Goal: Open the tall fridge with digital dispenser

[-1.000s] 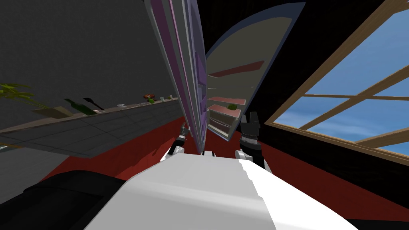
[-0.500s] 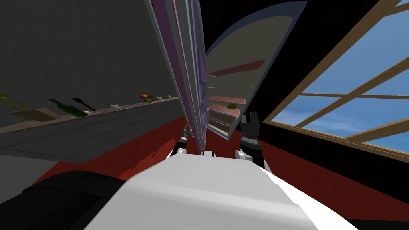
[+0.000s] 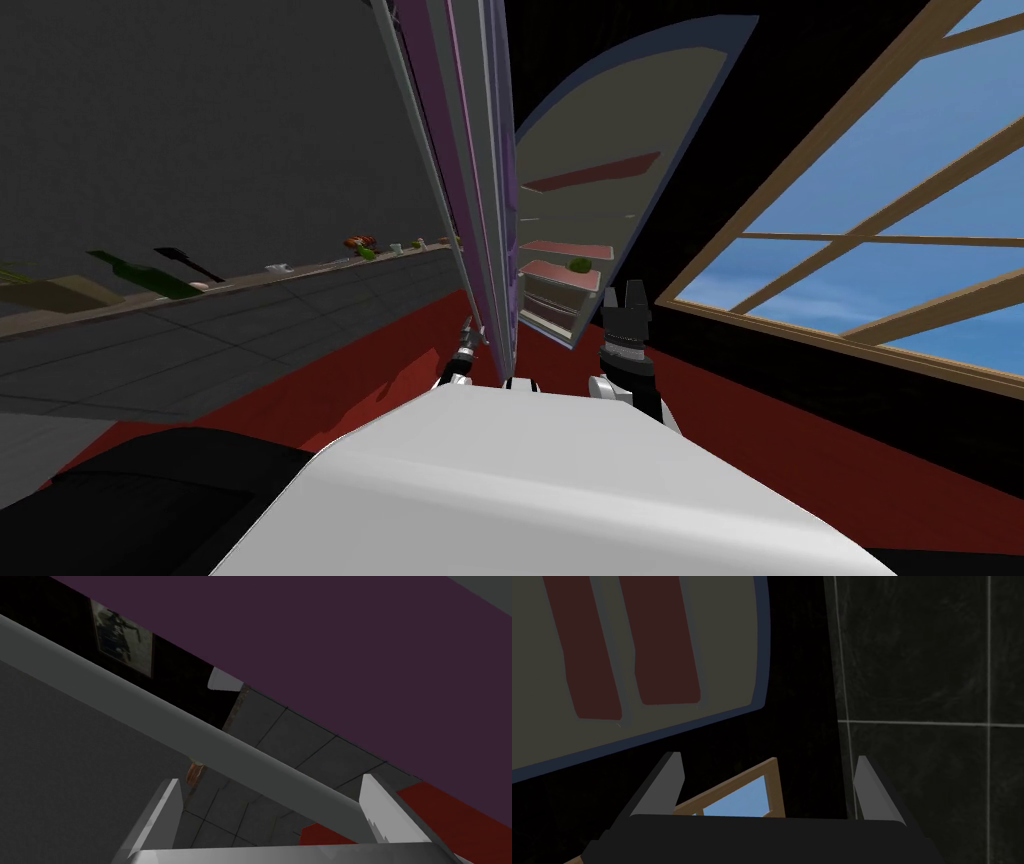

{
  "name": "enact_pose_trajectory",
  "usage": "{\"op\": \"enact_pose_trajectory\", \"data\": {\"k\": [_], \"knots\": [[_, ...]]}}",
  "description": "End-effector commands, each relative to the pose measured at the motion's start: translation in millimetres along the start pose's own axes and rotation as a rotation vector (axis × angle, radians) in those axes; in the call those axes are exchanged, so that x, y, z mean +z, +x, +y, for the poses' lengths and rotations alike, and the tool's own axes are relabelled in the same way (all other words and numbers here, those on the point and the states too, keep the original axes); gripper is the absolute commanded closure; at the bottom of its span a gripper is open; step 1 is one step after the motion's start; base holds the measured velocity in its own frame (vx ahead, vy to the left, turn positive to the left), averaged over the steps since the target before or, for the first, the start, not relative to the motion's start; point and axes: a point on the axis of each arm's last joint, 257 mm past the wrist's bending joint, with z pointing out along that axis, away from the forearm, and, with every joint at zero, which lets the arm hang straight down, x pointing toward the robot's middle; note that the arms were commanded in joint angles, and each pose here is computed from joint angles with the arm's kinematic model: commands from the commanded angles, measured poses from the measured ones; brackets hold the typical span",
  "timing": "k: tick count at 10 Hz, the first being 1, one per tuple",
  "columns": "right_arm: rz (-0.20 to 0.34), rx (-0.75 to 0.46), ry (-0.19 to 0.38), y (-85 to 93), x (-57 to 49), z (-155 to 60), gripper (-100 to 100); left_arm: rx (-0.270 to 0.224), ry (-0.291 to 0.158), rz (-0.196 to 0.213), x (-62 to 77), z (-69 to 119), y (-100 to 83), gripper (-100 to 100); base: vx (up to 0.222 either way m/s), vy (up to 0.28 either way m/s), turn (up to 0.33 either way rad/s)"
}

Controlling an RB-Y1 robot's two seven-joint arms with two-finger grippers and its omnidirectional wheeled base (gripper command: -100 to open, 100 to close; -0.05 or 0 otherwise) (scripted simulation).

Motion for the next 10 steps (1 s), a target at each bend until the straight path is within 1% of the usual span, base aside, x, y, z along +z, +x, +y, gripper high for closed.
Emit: {"op": "enact_pose_trajectory", "data": {"k": [1, 3, 7, 8, 9, 10], "knots": [[0.000, 0.000, 0.000, 0.0, 0.0, 0.0, 0, -0.031, -0.014, -0.009, -4.1, 17.1, 0.2, -100, -0.014, 0.069, -0.050], [0.000, 0.000, 0.000, 0.0, 0.0, 0.0, 0, -0.063, -0.030, -0.019, -9.0, 35.6, 1.9, -100, -0.013, 0.073, -0.069], [0.000, 0.000, 0.000, 0.0, 0.0, 0.0, 0, -0.109, -0.052, -0.031, -16.7, 61.1, 6.1, -100, -0.017, 0.072, -0.059], [0.000, 0.000, 0.000, 0.0, 0.0, 0.0, 0, -0.101, -0.050, -0.030, -16.2, 57.9, 6.4, -100, -0.001, 0.027, -0.011], [0.000, 0.000, 0.000, 0.0, 0.0, 0.0, 0, -0.106, -0.051, -0.028, -8.7, 53.8, 8.7, -100, 0.063, -0.002, 0.033], [0.000, 0.000, 0.000, 0.0, 0.0, 0.0, 0, -0.104, -0.052, -0.031, -13.5, 57.4, 6.8, -100, 0.022, -0.001, 0.037]]}}
